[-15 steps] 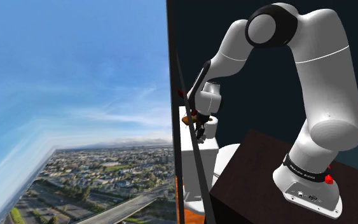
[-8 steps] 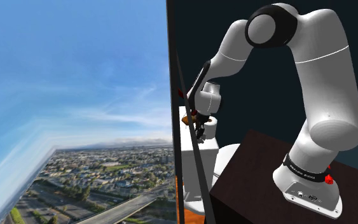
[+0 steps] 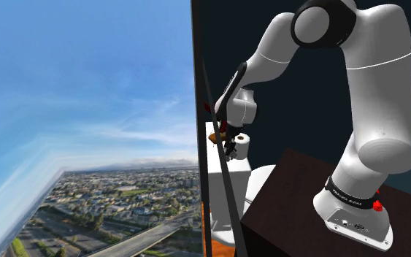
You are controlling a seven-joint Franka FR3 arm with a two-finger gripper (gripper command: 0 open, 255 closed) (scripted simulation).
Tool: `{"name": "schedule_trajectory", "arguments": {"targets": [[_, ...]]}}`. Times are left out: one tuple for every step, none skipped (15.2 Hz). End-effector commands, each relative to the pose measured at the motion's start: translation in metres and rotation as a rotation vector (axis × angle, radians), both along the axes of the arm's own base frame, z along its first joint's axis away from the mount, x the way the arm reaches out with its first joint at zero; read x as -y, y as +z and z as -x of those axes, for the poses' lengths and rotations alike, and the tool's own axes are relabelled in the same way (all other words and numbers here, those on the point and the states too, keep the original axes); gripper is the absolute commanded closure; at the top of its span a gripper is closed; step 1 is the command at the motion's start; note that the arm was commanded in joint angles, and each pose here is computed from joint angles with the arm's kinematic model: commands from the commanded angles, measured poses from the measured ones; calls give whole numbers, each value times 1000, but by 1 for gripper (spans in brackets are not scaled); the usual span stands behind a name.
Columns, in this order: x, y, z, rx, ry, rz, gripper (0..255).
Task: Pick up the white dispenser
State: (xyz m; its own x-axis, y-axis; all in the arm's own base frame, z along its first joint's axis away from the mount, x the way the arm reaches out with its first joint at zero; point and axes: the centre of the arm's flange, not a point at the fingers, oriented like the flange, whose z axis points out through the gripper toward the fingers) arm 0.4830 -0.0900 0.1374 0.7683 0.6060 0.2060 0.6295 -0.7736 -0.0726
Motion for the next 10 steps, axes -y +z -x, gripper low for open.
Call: {"name": "schedule_trajectory", "arguments": {"targets": [[-1, 11, 0, 0, 0, 0, 255], [-1, 16, 0, 0, 0, 0, 255], [-1, 21, 0, 0, 0, 0, 255], [-1, 27, 0, 0, 0, 0, 255], [-1, 32, 0, 0, 0, 0, 255], [-1, 37, 0, 0, 0, 0, 255], [-1, 43, 0, 0, 0, 0, 255], [-1, 48, 0, 0, 0, 0, 255], [-1, 49, 0, 0, 0, 0, 255], [-1, 49, 0, 0, 0, 0, 255]]}}
